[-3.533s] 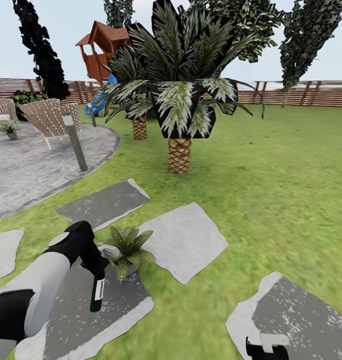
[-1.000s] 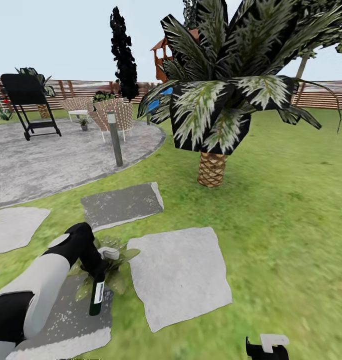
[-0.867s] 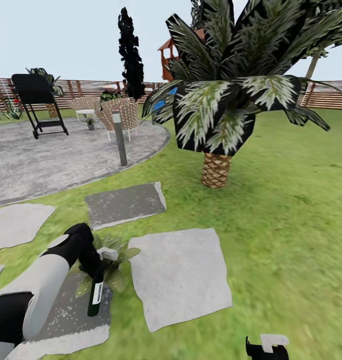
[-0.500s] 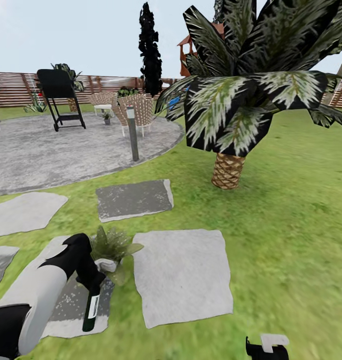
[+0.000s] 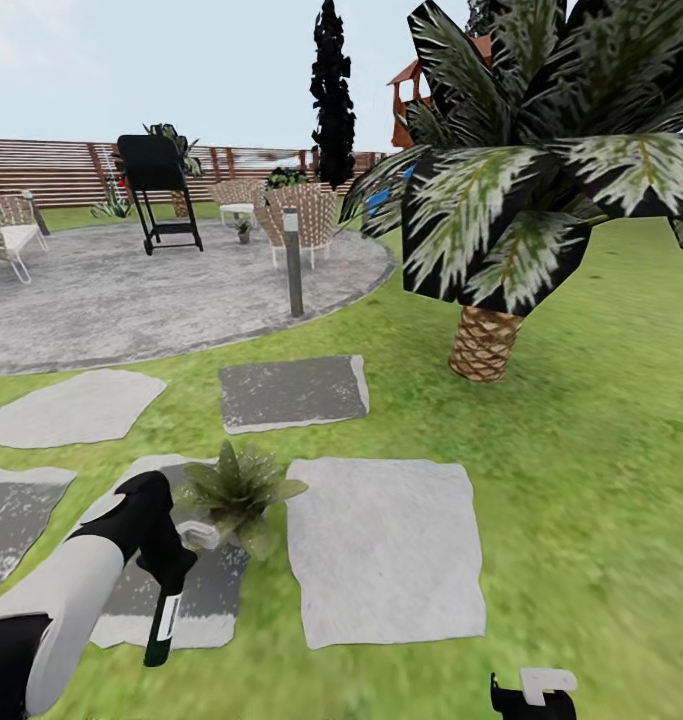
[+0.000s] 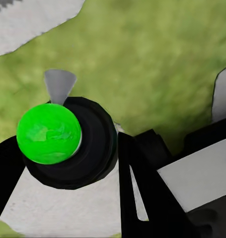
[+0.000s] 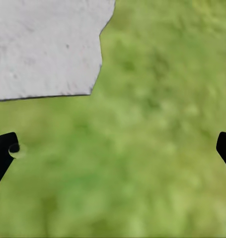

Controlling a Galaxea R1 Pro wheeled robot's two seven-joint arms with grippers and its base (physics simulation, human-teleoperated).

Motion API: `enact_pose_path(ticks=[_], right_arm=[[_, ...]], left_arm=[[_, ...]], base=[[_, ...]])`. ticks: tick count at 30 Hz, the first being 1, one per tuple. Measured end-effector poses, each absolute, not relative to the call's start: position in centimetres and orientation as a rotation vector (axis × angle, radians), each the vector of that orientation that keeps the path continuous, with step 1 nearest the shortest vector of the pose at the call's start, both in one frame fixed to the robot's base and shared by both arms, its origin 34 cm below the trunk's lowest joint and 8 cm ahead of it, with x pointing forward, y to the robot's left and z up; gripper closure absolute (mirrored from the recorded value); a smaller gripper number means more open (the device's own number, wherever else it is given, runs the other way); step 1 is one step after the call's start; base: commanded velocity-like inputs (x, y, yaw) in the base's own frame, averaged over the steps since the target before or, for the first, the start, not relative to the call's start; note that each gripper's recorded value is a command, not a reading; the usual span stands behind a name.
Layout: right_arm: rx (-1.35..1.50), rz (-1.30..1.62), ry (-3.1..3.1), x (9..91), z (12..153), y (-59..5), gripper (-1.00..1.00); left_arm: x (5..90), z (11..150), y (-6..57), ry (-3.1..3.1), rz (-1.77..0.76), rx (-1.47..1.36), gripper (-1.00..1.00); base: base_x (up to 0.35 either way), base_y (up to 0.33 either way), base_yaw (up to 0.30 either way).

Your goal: Pick up the pesticide atomizer in the garden and spray insectifuge to fully cover both potted plants in the garden.

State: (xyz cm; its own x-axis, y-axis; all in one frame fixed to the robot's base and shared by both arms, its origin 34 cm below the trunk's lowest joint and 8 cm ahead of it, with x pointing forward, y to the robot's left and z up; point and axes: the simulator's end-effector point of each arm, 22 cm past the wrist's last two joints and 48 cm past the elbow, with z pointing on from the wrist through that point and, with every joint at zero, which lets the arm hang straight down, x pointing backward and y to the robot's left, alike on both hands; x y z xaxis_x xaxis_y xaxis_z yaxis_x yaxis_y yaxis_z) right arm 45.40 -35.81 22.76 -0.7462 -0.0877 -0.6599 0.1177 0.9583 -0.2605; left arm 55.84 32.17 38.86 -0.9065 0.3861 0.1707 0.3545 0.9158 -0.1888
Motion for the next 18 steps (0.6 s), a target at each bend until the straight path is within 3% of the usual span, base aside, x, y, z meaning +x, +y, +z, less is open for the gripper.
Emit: enact_pose_path(ticks=[7, 18], right_arm=[[0.015, -0.377, 2.385, 45.3, 22.8, -36.2, -1.00], [0.019, -0.374, 2.385, 45.4, 22.7, -35.9, -1.00]], left_arm=[[54.7, 37.5, 32.1, -2.866, 0.201, -0.559, 1.00], [54.7, 37.4, 31.7, -2.867, 0.216, -0.559, 1.00]], base=[[0.012, -0.018, 0.003], [0.080, -0.240, 0.042]])
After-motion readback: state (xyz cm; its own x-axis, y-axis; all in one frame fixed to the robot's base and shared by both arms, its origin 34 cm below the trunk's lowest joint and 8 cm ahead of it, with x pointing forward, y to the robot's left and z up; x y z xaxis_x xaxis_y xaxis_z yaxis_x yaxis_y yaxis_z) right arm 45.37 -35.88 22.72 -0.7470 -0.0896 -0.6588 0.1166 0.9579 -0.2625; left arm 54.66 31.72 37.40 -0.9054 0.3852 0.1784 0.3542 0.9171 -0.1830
